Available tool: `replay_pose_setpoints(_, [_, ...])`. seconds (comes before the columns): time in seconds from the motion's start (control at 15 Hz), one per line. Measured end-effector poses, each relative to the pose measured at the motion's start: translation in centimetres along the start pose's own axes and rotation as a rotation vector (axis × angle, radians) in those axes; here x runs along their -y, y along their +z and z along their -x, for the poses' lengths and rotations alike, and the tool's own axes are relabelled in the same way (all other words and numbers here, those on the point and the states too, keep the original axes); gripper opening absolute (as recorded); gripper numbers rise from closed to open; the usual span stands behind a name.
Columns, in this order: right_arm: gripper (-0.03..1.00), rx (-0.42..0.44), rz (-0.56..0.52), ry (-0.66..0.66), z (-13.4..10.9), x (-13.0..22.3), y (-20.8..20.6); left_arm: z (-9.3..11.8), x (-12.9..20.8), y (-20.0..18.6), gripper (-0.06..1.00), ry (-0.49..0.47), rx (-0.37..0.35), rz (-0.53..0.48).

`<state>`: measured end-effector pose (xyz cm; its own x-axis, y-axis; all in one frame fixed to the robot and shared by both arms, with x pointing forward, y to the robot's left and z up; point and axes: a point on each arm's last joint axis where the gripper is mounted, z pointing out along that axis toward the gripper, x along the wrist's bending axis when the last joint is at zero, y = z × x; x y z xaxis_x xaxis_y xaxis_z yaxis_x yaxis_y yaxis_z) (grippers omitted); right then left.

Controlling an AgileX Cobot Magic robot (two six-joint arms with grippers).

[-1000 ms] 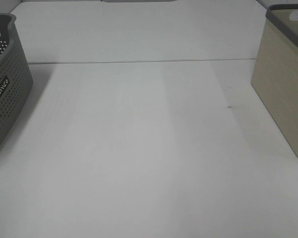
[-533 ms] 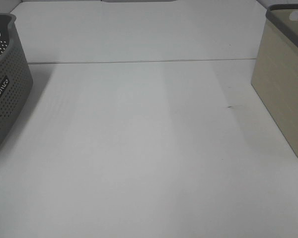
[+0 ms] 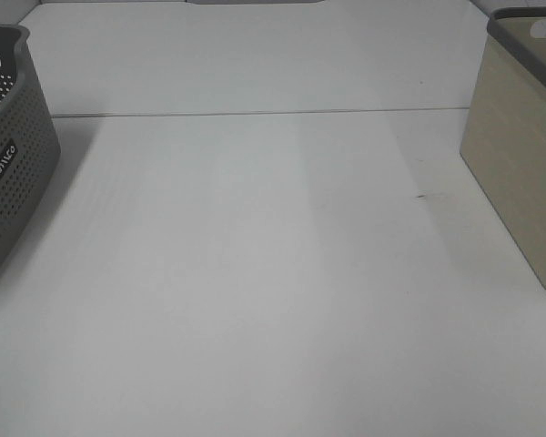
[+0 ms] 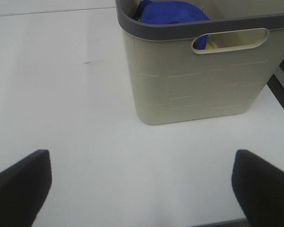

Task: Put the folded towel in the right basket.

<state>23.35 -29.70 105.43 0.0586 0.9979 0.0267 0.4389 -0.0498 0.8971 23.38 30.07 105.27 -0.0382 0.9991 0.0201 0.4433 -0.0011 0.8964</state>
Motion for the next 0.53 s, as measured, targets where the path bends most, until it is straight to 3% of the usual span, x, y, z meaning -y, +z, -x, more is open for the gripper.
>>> replay_pose_setpoints(0.53, [0.99, 0.000, 0.000, 0.000, 0.00, 0.00, 0.00, 0.00, 0.00, 0.00, 0.99, 0.000, 0.000, 0.000])
